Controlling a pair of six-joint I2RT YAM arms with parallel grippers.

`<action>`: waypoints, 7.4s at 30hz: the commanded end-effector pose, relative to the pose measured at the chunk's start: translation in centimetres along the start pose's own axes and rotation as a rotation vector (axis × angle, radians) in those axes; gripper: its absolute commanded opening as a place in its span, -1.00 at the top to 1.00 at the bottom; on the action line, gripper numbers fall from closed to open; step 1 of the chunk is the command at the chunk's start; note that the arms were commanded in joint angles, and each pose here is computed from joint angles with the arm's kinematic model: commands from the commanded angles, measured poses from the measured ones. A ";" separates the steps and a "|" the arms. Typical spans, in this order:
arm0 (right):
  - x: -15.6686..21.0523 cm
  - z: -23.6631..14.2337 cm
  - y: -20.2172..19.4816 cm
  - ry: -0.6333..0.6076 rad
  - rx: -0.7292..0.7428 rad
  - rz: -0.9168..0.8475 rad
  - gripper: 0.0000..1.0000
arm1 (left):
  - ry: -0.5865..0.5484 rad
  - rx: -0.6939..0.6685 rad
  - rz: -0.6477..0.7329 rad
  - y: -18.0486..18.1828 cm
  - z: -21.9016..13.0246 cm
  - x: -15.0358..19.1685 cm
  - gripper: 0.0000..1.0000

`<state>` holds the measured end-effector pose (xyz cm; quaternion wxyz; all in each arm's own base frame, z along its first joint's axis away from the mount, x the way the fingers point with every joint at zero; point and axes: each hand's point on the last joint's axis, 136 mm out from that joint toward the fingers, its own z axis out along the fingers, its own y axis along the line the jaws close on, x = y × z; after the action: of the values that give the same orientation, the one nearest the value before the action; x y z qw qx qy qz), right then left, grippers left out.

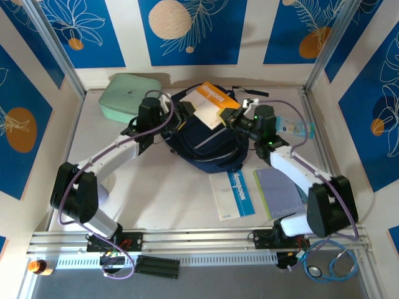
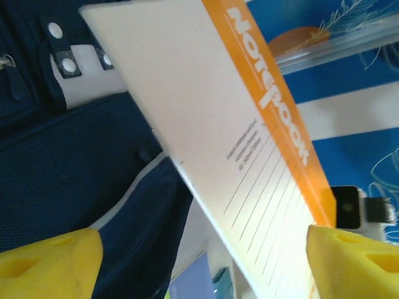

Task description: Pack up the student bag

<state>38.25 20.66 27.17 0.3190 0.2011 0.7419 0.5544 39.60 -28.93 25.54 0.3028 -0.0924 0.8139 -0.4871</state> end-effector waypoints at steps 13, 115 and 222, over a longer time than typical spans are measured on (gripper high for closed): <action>-2.5 -14.1 -7.0 -0.221 0.510 -0.068 1.00 | 0.433 -0.297 0.741 2.2 7.9 9.7 -0.86; 1.5 0.3 -15.6 -0.182 0.524 0.171 0.93 | 0.034 -0.310 0.976 -7.5 5.6 0.1 1.00; 13.5 -15.0 -25.2 0.351 1.081 0.232 -0.20 | 0.800 -0.433 0.268 9.3 4.5 29.1 -0.28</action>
<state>20.94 11.17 3.10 0.0143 0.3182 0.9360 0.1500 21.08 -40.12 4.51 0.0214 0.1406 0.9544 -0.2627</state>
